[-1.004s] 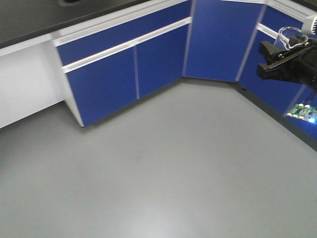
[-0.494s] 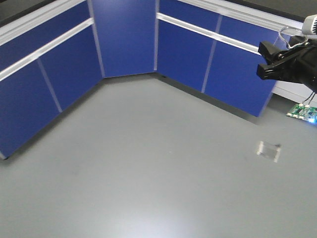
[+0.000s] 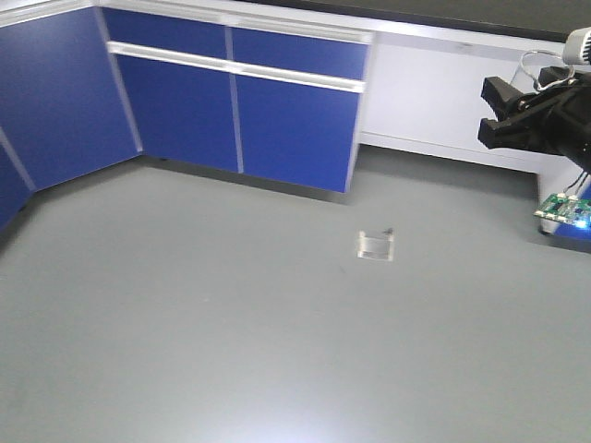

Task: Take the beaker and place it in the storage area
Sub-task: 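Drive the base up to the other black bench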

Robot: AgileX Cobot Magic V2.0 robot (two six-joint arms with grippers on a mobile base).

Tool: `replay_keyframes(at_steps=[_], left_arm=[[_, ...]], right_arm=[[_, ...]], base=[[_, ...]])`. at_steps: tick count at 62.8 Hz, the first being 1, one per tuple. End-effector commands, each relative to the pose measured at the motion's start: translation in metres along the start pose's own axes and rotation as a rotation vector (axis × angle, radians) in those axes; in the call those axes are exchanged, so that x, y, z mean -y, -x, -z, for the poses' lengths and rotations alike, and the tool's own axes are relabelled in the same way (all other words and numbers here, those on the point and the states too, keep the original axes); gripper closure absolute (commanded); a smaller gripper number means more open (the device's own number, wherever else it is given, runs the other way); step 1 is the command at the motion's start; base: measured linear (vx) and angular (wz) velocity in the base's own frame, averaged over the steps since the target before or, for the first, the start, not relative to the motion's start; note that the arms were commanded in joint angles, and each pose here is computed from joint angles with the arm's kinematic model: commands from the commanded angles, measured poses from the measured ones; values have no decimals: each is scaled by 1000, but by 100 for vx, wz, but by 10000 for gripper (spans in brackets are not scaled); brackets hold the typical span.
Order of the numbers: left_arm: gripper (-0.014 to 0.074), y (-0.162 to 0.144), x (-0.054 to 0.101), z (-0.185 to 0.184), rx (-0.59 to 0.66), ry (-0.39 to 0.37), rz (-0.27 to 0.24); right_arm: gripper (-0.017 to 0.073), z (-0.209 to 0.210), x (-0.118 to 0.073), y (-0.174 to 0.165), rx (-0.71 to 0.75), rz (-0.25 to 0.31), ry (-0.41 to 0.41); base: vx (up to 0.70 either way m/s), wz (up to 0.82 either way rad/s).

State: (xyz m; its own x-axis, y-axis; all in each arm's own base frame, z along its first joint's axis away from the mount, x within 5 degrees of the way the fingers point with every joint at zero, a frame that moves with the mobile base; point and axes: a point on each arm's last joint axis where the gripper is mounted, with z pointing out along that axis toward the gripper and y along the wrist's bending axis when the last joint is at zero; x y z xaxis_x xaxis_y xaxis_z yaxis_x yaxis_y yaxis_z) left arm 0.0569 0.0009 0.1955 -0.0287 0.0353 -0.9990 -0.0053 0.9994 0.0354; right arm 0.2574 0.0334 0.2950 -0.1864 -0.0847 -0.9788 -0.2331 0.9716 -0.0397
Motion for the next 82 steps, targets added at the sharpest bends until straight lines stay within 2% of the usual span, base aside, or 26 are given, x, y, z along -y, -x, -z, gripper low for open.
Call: replay_keyframes(at_steps=[1, 43, 82], left_arm=[[600, 15, 1, 3, 113, -9, 11], [600, 15, 1, 3, 113, -9, 11], [600, 15, 1, 3, 113, -9, 11]], right_arm=[[564, 6, -2, 21, 118, 9, 27], [564, 6, -2, 21, 118, 9, 27], [564, 6, -2, 21, 117, 9, 27]], base=[[10, -60], [14, -41], [32, -9]])
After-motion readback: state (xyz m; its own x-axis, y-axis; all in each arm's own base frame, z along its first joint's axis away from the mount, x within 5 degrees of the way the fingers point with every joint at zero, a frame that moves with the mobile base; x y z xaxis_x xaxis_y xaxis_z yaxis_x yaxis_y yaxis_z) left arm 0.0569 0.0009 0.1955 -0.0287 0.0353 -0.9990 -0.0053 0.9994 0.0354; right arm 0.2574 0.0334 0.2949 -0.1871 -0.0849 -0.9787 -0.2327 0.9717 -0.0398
